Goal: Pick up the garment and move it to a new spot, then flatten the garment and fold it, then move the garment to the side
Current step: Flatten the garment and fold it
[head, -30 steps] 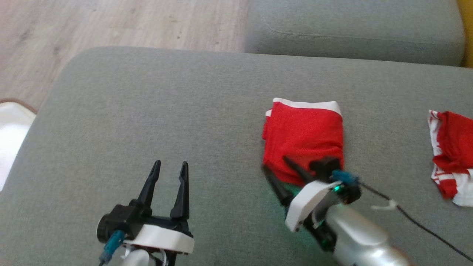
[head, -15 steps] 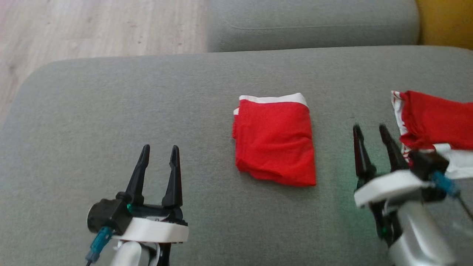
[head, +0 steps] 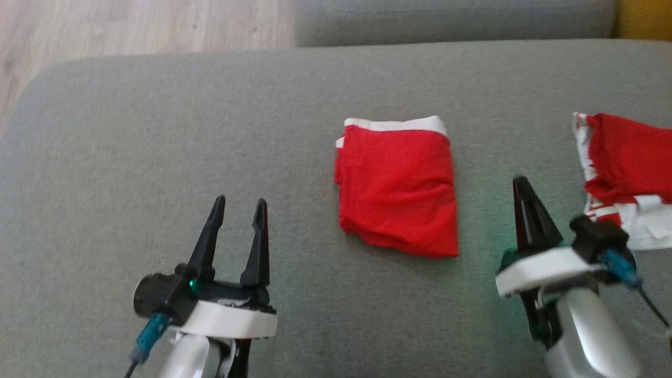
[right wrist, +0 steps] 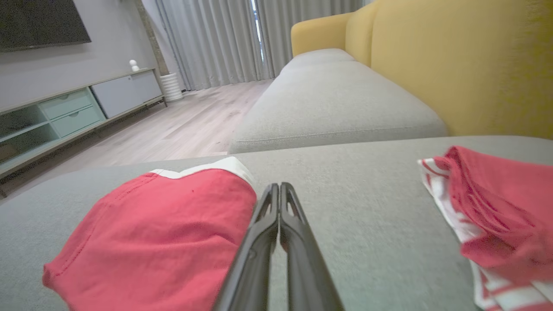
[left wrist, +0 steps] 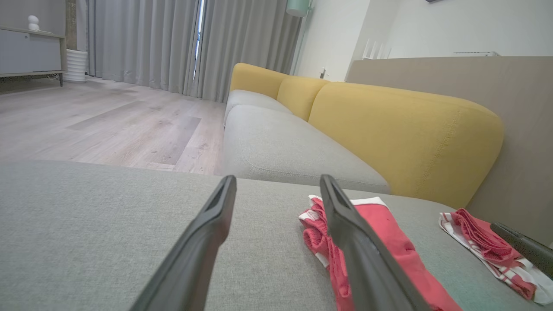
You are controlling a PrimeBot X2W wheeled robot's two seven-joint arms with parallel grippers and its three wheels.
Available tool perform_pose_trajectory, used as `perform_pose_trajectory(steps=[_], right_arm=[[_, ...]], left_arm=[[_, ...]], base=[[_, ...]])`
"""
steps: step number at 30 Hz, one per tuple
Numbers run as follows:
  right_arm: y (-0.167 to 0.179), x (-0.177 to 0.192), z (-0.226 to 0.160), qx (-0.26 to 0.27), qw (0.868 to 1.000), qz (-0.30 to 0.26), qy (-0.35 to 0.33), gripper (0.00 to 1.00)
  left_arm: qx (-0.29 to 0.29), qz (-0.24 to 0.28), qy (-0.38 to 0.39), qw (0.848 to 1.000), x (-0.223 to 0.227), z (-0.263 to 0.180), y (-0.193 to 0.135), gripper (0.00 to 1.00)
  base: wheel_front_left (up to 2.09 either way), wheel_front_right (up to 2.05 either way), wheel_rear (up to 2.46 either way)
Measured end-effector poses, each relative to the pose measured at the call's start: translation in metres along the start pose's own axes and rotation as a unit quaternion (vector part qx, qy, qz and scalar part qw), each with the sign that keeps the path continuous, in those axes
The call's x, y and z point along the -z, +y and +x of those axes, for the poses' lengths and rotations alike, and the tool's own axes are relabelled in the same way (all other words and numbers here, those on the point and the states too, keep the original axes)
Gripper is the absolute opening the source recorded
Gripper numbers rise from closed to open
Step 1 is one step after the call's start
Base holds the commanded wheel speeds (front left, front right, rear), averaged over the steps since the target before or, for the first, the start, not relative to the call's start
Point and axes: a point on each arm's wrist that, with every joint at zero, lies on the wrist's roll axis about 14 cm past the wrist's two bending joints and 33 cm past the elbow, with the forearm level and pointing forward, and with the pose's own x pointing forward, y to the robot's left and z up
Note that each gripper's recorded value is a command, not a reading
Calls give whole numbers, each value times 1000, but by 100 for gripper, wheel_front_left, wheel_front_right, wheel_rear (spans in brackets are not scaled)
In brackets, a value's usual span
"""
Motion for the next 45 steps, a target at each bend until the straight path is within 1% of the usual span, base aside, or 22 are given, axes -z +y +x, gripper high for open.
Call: perform_pose_trajectory(steps=[3,6,10,13,15,17,19,22,25,27,30,32,34,35,37,42,44,45], right_arm=[[13,-6,23,-25,1000,-12,-4,0],[35,-8,51,-60,998,-22,-1,0],[55,13,78,-87,995,-9,44,0],[59,44,88,-92,990,-13,104,0],[58,65,90,-95,984,-29,146,0],[59,75,93,-98,982,-34,160,0],[65,71,98,-106,983,-36,145,0],[80,54,107,-129,984,-45,112,0],[97,44,110,-153,982,-50,97,0],[112,50,104,-177,977,-48,105,0],[131,66,91,-211,967,-53,134,0],[141,72,84,-225,962,-47,145,0],[147,78,76,-241,956,-61,155,0],[147,79,74,-243,955,-62,157,0],[143,75,74,-236,958,-55,152,0],[118,49,81,-192,974,-41,113,0],[106,19,88,-171,982,-35,69,0],[91,-15,94,-146,989,-27,17,0]], left_arm=[[-2,1,1,1000,0,5,5,100],[-14,4,3,1000,1,8,15,100],[-24,6,10,1000,6,7,23,100],[-39,7,10,999,5,6,33,100],[-48,9,9,999,3,5,39,100],[-56,12,8,998,1,3,44,100],[-64,14,8,998,1,1,48,100],[-66,15,5,998,-2,0,49,100],[-65,12,2,998,-3,0,48,100],[-64,11,1,998,-4,-1,47,100],[-60,11,3,998,-3,-1,44,100],[-59,11,2,998,-3,-2,43,100],[-60,11,2,998,-3,-2,43,100],[-60,11,1,998,-4,-1,43,100],[-58,11,0,998,-4,0,41,100],[-46,9,-8,999,-8,6,35,100],[-35,7,-12,999,-10,9,28,100],[-26,6,-15,1000,-12,13,23,100]], base=[[0,0,0],[0,0,0],[0,0,0],[0,0,0],[0,0,0],[0,0,0],[0,0,0],[0,0,0],[0,0,0],[0,0,0],[0,0,0],[0,0,0],[0,0,0],[0,0,0],[0,0,0],[0,0,0],[0,0,0],[0,0,0]])
